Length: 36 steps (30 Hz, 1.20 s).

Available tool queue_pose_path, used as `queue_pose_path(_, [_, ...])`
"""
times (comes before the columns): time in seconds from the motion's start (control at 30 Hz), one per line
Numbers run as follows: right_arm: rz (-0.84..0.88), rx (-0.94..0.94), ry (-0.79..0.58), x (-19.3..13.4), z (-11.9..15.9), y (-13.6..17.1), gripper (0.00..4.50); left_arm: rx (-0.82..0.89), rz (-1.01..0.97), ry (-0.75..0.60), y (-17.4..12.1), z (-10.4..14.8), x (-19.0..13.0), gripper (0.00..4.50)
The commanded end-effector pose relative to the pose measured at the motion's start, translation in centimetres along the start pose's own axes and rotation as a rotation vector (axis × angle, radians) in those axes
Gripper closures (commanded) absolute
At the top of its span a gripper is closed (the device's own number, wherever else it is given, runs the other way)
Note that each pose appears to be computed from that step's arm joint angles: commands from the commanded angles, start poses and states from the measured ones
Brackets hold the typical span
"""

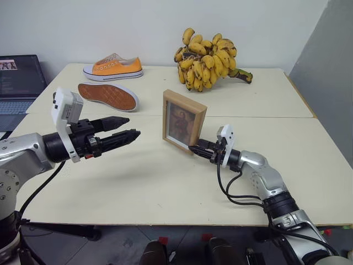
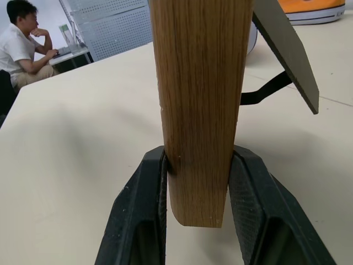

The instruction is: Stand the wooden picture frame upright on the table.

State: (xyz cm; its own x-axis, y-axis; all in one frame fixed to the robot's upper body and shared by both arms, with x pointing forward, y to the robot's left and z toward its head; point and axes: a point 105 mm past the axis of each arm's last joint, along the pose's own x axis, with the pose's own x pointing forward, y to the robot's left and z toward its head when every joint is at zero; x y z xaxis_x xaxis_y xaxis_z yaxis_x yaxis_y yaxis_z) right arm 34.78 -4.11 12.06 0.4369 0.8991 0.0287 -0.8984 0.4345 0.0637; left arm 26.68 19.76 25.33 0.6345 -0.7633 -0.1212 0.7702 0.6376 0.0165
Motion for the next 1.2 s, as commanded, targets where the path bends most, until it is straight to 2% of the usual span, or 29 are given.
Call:
queue_pose_path(0.03, [-0.008,0.026,-0.073,0.1,1.7,0.1,3.19,0.038,-0.003,-0.026,-0.3,1.4,-0.2,1.11])
queue_pose_path(0.23, [0.0,0.091,-0.065,-0.1,1.0,0.6,3.19,0.032,-0.034,-0.028,-0.8,1.5,0.4,1.11])
queue_pose_path(0.47, [0.158,0.143,-0.005,-0.6,0.2,2.8,3.19,0.029,-0.047,-0.033,-0.7,1.8,0.7,1.11])
queue_pose_path(0.8, [0.13,0.149,0.041,-1.2,-1.5,2.4,3.19,0.025,-0.066,-0.02,-1.0,1.6,0.7,1.11])
queue_pose_path(0.87, [0.121,0.15,0.045,-1.2,-1.7,2.3,2.58,0.025,-0.069,-0.02,-1.0,1.7,0.8,1.1])
queue_pose_path(0.9, [0.113,0.143,0.049,-1.2,-1.8,2.2,2.52,0.024,-0.07,-0.02,-1.0,1.7,0.8,1.1])
queue_pose_path(1.0, [0.095,0.113,0.056,-1.2,-1.9,2.0,1.67,0.022,-0.074,-0.019,-1.0,1.6,0.9,1.1])
queue_pose_path(1.03, [0.093,0.111,0.056,-1.2,-2.0,2.0,1.52,0.02,-0.077,-0.018,-1.1,1.6,0.9,1.1])
queue_pose_path(1.2, [0.071,0.082,0.082,-2.0,-2.2,1.6,1.52,0.024,-0.113,-0.014,-2.0,0.9,1.6,1.1])
